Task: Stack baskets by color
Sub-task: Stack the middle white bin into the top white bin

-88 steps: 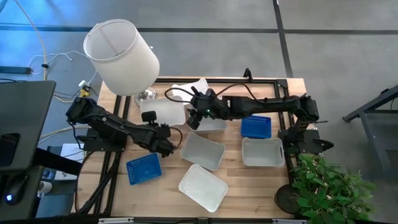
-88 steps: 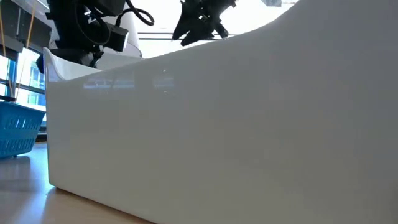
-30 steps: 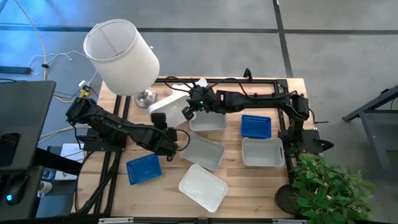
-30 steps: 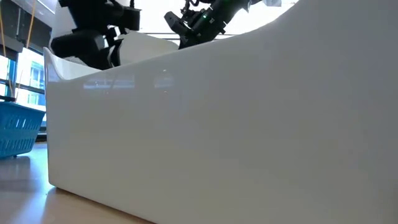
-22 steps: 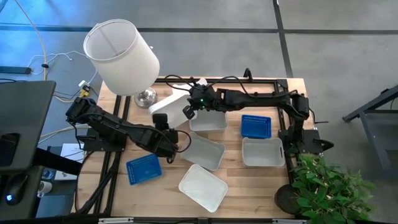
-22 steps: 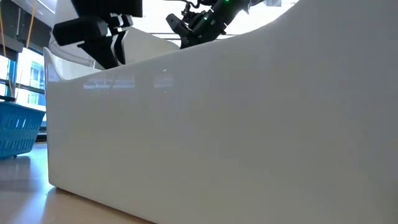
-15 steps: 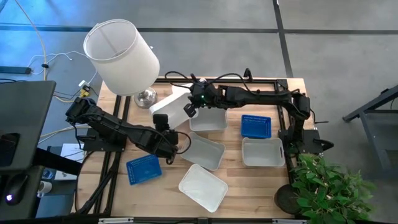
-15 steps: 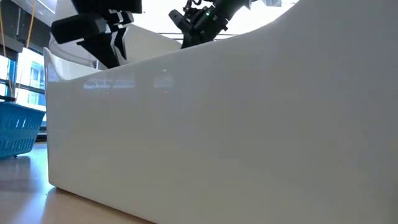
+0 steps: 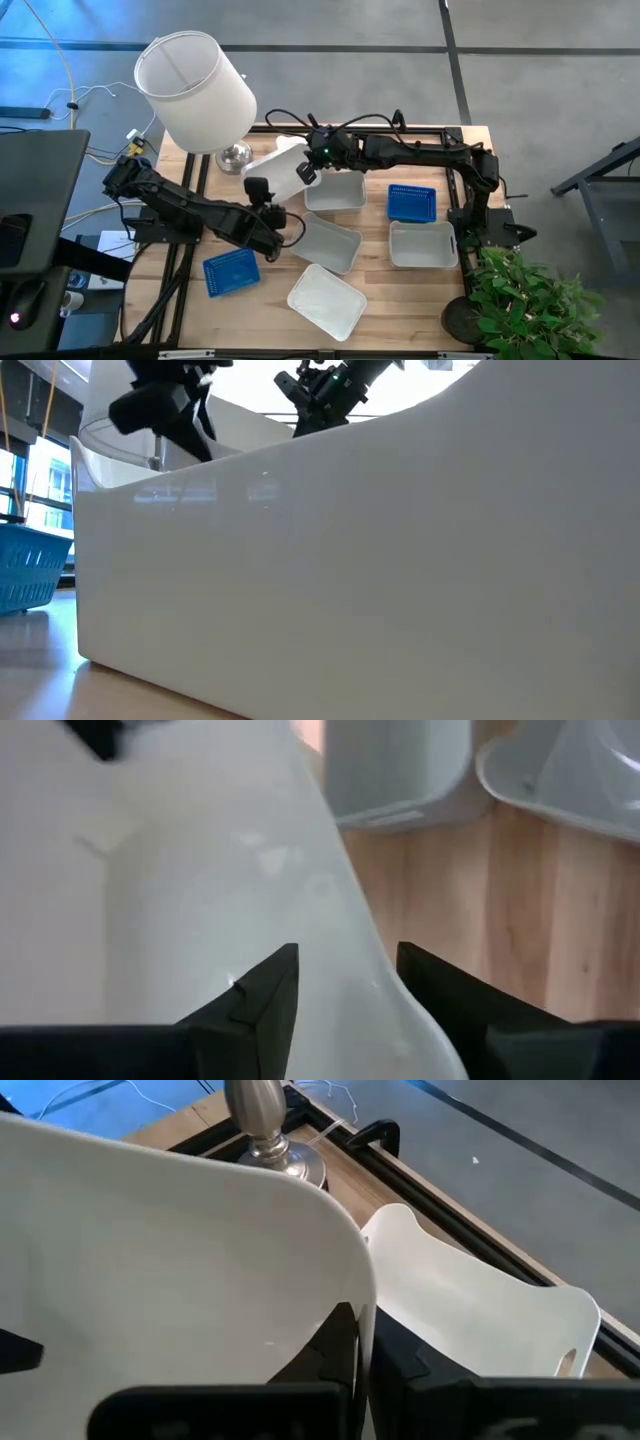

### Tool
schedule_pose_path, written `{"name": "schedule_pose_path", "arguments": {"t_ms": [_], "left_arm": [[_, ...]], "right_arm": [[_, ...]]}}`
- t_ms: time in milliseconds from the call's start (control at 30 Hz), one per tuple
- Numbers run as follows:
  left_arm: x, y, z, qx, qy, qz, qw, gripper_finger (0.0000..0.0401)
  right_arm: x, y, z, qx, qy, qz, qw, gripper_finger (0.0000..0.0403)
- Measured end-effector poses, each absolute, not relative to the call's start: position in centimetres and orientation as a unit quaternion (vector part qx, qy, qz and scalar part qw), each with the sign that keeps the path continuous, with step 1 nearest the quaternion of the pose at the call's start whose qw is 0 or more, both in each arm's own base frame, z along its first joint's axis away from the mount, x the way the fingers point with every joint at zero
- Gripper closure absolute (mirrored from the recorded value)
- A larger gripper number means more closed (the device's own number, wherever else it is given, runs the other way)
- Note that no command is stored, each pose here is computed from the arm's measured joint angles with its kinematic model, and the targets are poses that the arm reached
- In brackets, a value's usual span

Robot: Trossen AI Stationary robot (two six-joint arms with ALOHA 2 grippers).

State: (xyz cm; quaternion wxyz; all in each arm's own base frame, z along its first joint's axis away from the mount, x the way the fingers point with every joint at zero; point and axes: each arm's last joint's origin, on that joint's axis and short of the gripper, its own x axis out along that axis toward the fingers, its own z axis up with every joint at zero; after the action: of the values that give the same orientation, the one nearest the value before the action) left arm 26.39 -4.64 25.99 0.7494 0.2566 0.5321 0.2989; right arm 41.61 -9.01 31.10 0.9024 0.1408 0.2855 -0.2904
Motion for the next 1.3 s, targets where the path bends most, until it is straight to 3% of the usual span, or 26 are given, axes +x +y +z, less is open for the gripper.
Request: {"name": "schedule_pose_path", "arguments": {"t_ms": [467, 967, 1300], "left_arm": [[26.8, -4.5, 27.1, 0.166, 0.572, 0.206, 0.776, 0.0243], [27.0, -2.5, 27.0, 0.137, 0.59, 0.223, 0.764, 0.0154], [27.4, -2.4, 27.7, 0.155, 0.569, 0.23, 0.774, 0.0155]], "right_arm": [[41.6, -8.6, 31.0, 0.14, 0.291, -0.29, 0.901, 0.0403], [41.4, -8.4, 30.8, 0.119, 0.3, -0.315, 0.892, 0.0403], [41.4, -8.8, 30.9, 0.117, 0.294, -0.331, 0.889, 0.0403]]}}
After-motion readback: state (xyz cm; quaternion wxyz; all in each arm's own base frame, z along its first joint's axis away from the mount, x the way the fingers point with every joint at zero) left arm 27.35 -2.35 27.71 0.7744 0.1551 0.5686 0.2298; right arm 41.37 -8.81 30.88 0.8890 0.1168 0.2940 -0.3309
